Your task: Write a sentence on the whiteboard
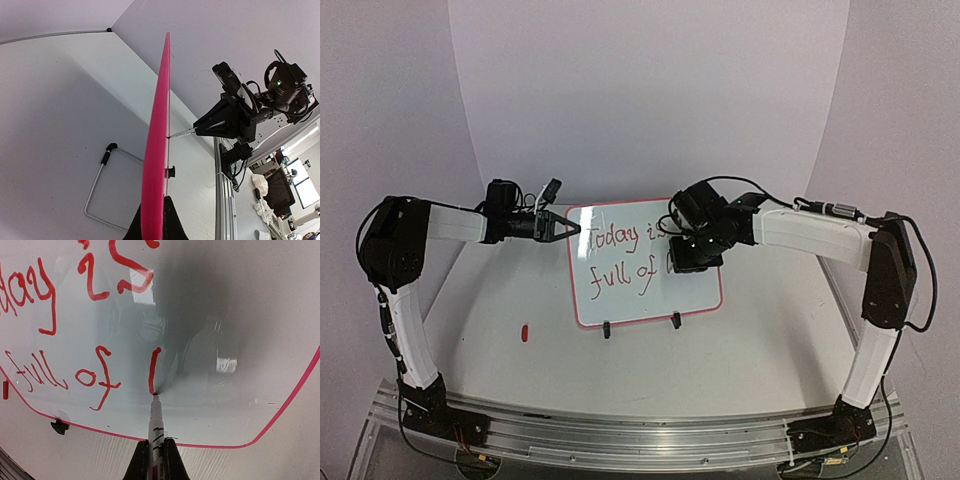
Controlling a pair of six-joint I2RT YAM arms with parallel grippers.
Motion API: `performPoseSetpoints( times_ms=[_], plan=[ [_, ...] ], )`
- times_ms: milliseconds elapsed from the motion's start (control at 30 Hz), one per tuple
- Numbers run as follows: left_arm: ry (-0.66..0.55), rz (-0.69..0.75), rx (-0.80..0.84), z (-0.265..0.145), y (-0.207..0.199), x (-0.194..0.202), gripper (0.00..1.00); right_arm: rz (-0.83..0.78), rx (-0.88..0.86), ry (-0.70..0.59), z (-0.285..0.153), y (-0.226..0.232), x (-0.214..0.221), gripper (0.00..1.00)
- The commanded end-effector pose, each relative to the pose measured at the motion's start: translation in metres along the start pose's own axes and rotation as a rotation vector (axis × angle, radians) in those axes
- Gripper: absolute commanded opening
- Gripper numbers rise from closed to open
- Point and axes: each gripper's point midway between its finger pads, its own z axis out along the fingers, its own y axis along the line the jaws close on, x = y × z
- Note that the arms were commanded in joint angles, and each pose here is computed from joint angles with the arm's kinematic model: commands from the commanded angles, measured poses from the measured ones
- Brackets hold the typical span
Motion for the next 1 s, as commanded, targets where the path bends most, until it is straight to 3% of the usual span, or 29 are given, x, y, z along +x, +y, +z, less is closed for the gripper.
performPoseSetpoints(
  times_ms=[0,967],
  plan=[
    [0.000,0.072,-0.130,0.006,0.030,0.011,0.00,-0.001,0.060,-0.052,-0.006,-0.012,-0.016,0.00],
    [0.001,0.069,-0.125,0.006,0.029,0.011,0.00,-0.034,-0.023,-0.119,-0.034,0.004,-0.037,0.00]
  ],
)
